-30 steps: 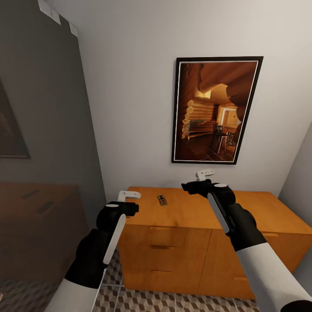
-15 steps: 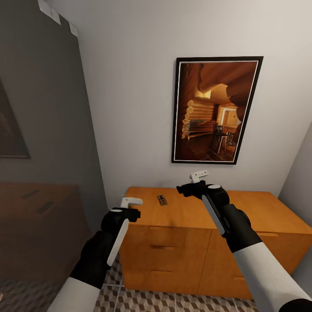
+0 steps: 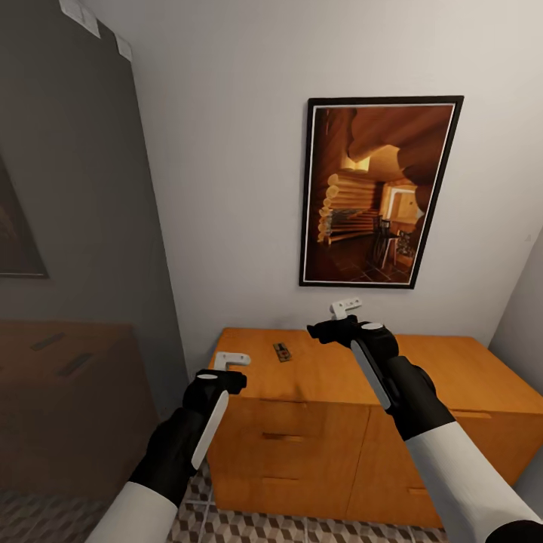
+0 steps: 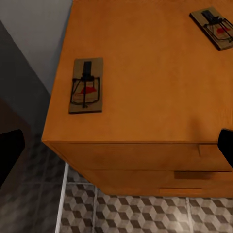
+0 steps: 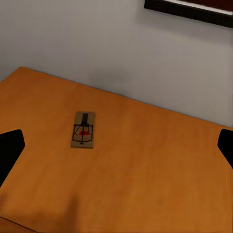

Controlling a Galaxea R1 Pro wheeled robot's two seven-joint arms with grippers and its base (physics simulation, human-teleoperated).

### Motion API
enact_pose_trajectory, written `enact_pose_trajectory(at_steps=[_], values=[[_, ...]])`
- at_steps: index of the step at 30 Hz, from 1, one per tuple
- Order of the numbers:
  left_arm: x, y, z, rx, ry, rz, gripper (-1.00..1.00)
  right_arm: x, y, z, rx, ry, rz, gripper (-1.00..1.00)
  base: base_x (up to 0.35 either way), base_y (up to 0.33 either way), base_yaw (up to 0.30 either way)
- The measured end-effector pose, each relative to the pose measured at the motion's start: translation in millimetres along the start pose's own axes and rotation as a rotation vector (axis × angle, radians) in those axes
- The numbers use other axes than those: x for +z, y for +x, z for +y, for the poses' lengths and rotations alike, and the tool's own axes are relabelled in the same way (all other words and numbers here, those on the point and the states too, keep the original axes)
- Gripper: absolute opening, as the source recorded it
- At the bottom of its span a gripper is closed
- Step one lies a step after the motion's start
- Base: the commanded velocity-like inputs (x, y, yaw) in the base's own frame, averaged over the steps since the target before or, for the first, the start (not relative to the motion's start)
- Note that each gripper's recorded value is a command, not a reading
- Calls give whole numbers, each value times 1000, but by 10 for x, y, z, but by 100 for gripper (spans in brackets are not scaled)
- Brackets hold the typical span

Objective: Take the four mousetraps from the cabinet in the bathroom and place them on the bathroom floor. Make sure all four end up on the same floor surface, and ensure that at least two of them are either under or directly next to the same bathroom sink.

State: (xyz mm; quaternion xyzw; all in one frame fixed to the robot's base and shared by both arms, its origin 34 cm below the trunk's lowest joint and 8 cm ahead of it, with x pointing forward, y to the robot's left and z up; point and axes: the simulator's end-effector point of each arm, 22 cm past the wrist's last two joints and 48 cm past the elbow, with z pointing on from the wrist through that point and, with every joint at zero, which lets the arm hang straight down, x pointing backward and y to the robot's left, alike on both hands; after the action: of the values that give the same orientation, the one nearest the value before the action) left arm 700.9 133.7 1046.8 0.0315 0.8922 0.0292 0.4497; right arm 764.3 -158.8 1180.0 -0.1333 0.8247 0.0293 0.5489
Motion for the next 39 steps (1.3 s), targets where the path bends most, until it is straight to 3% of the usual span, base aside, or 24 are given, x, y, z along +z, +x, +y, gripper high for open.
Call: enact_pose_trajectory(at_steps=[39], values=[[0,-8,37,1,-16,-4,100,15,71,2,4,0,20,100,32,0,0]])
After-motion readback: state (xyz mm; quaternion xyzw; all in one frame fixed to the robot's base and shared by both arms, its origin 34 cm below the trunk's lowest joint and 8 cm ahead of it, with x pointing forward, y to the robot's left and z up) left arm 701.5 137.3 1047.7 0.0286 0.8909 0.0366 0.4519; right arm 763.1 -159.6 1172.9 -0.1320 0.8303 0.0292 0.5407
